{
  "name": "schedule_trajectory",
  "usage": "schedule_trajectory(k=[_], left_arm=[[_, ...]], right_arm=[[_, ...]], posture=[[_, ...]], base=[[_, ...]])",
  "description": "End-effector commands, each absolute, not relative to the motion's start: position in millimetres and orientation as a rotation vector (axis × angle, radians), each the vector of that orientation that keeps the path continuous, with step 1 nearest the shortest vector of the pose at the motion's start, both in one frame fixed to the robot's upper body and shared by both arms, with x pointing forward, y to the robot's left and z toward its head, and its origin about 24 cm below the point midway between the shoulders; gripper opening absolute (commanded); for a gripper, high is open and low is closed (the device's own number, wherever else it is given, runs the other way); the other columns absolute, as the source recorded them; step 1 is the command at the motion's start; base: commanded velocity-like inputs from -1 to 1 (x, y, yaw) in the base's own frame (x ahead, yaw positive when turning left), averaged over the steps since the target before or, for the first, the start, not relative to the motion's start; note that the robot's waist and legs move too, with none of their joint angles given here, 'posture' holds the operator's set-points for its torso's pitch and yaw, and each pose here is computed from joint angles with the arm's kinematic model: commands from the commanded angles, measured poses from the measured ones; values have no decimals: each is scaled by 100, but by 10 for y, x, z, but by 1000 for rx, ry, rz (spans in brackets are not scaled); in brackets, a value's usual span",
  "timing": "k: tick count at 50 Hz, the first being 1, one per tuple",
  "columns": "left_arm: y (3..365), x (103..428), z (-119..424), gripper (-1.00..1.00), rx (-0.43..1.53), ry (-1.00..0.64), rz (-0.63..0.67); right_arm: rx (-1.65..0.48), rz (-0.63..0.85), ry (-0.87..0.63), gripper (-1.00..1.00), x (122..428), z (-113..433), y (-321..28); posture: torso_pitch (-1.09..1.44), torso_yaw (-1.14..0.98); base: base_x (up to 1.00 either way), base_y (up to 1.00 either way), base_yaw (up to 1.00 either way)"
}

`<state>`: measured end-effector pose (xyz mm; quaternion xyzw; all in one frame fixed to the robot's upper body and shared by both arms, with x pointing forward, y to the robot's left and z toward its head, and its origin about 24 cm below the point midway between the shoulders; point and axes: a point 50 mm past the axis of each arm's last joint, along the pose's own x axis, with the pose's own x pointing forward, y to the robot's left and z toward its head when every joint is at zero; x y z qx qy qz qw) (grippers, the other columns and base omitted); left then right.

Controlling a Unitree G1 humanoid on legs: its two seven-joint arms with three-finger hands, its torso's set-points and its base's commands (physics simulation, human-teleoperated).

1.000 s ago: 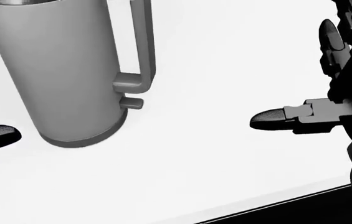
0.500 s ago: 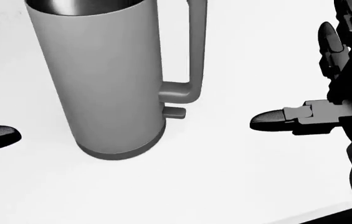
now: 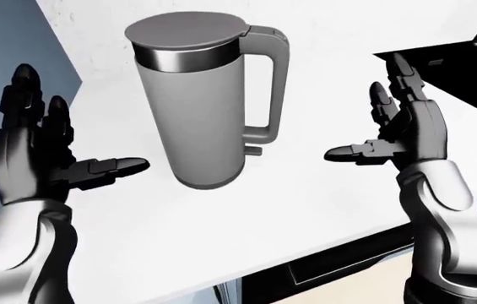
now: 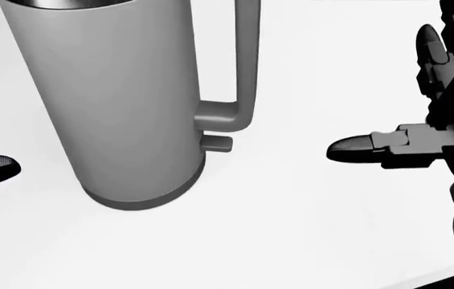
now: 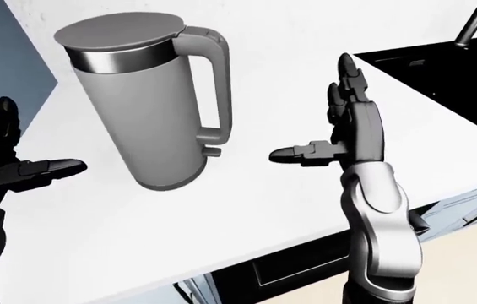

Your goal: Press the button to open the lid of the electric kettle.

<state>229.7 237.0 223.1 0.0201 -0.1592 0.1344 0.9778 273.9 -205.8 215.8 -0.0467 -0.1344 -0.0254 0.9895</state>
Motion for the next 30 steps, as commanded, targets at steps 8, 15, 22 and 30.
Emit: schedule_trajectory(k=[8, 15, 22, 30], left_arm=[[2492, 2212, 2301, 100, 5, -393, 306], [2586, 2176, 2300, 100, 18, -388, 327], [2617, 2158, 2305, 100, 22, -390, 324], [2608, 2163, 2313, 100, 7, -379, 314]], right_arm=[[-111, -55, -361, 100, 2699, 2321, -2070], [-101, -69, -350, 100, 2740, 2304, -2131], [-101, -74, -354, 100, 2752, 2324, -2153], [-99, -77, -355, 100, 2757, 2338, -2164]], posture=[[0, 0], [0, 0], [0, 0], [-4, 0]], base=[[0, 0, 0], [0, 0, 0], [0, 0, 0], [0, 0, 0]])
